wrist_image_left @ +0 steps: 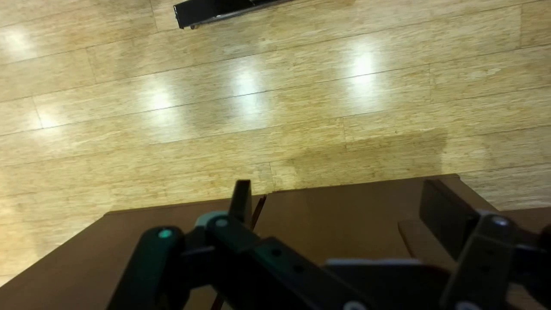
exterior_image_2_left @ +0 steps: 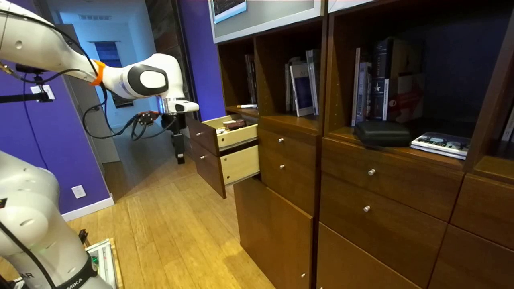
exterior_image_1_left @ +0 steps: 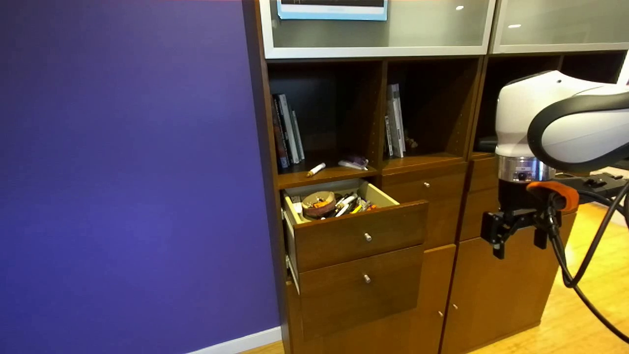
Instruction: Pick up the black pen from the open drawer and put it on the brown shelf right above the top open drawer
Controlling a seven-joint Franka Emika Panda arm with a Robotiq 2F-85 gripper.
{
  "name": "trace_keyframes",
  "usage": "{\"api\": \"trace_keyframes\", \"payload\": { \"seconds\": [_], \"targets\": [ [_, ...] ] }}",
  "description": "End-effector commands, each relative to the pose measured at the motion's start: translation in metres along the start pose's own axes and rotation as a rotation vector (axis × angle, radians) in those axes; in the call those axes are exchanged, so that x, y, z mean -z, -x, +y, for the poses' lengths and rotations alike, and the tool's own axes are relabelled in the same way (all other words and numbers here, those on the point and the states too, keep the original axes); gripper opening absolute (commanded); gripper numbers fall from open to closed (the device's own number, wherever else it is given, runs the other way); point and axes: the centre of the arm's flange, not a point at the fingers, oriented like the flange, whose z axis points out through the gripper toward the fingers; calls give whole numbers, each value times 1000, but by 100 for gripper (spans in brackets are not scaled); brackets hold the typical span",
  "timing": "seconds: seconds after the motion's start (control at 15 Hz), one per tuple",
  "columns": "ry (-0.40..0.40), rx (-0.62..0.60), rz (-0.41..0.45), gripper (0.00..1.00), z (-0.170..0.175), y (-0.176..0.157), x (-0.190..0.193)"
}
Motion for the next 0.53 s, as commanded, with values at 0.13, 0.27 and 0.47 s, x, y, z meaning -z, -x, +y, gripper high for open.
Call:
{"api": "trace_keyframes", "payload": {
  "seconds": [0.13,0.27,0.47],
  "targets": [
    [-6,49,126,100,-41,-22,90],
    [-60,3,159,100,-54,-36,126],
    [-190,-119,175,100,-72,-69,169]
  ]
}}
